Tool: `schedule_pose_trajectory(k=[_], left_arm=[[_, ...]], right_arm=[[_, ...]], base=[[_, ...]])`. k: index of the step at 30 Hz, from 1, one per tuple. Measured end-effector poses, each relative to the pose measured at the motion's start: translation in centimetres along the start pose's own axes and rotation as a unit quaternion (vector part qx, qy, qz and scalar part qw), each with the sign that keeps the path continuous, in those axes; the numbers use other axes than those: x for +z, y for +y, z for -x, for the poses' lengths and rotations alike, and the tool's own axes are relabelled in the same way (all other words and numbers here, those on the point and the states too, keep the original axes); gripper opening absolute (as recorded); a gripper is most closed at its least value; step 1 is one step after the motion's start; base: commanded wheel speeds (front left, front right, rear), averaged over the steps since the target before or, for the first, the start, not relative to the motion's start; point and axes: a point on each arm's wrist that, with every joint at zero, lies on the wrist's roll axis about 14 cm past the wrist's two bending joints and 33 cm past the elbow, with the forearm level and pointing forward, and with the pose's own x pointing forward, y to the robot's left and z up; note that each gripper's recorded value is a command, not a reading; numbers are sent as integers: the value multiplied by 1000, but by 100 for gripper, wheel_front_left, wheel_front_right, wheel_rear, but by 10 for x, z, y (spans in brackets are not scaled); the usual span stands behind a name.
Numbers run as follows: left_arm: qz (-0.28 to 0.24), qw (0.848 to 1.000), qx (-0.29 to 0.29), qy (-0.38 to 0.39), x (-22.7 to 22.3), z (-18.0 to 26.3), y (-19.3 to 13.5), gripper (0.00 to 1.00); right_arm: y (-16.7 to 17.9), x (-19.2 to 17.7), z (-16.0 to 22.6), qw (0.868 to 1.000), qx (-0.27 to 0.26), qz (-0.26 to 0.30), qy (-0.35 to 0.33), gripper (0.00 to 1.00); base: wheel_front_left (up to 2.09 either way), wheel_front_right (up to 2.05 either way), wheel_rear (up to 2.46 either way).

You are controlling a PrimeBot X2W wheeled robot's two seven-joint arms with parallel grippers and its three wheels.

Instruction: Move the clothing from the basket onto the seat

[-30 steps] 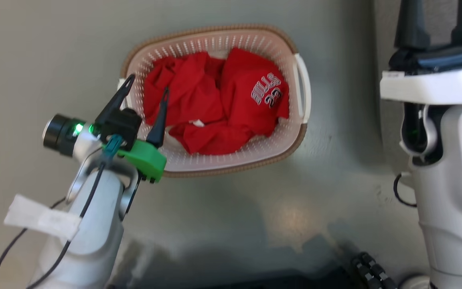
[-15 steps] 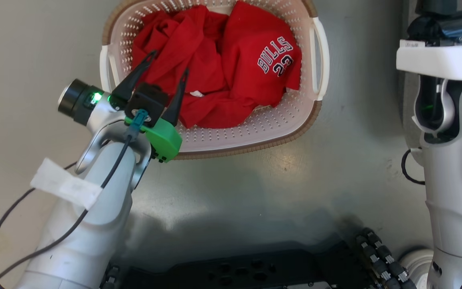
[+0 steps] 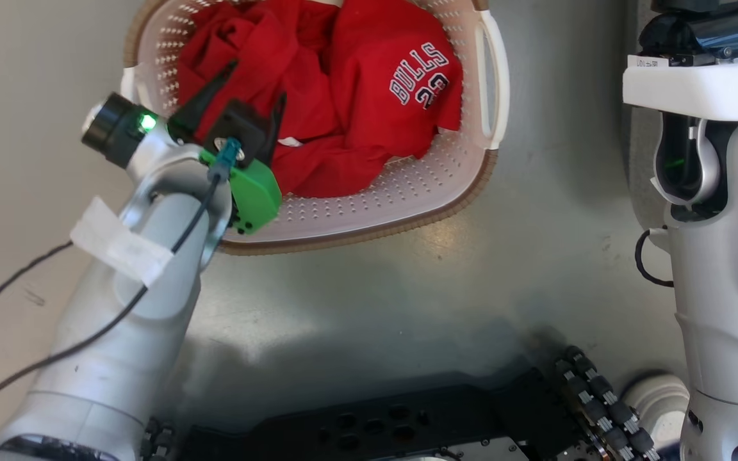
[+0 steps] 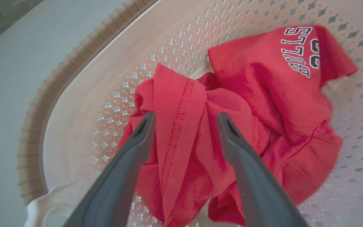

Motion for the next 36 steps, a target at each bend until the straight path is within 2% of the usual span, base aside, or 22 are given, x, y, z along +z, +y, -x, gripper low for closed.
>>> schedule_pose_trajectory(k=[11,12,13,14,23,36], left_arm=[[1,999,16,31,-17,-17,9,98],[0,999,18,32,-18,-18,10,72],[-1,999,18,34,-19,-19,10,28],[-1,999,17,37,-20,-19,10,0],[-7,999,8,35,-18,-17,4,0],[4,1000,15,-18,27,-2,12,0]], right_arm=[[-10,-6,2,1000,-12,1,8,100],[-10,-7,2,1000,-12,1,8,100],[-10,-7,2,1000,-12,0,9,100],[-10,-7,2,1000,-13,-2,9,100],[-13,-1,2,1000,-20,1,4,100],[-13,24,1,1000,-24,5,-9,100]], base=[[0,0,0],[0,0,0],[0,0,0],[0,0,0],[0,0,0],[0,0,0]])
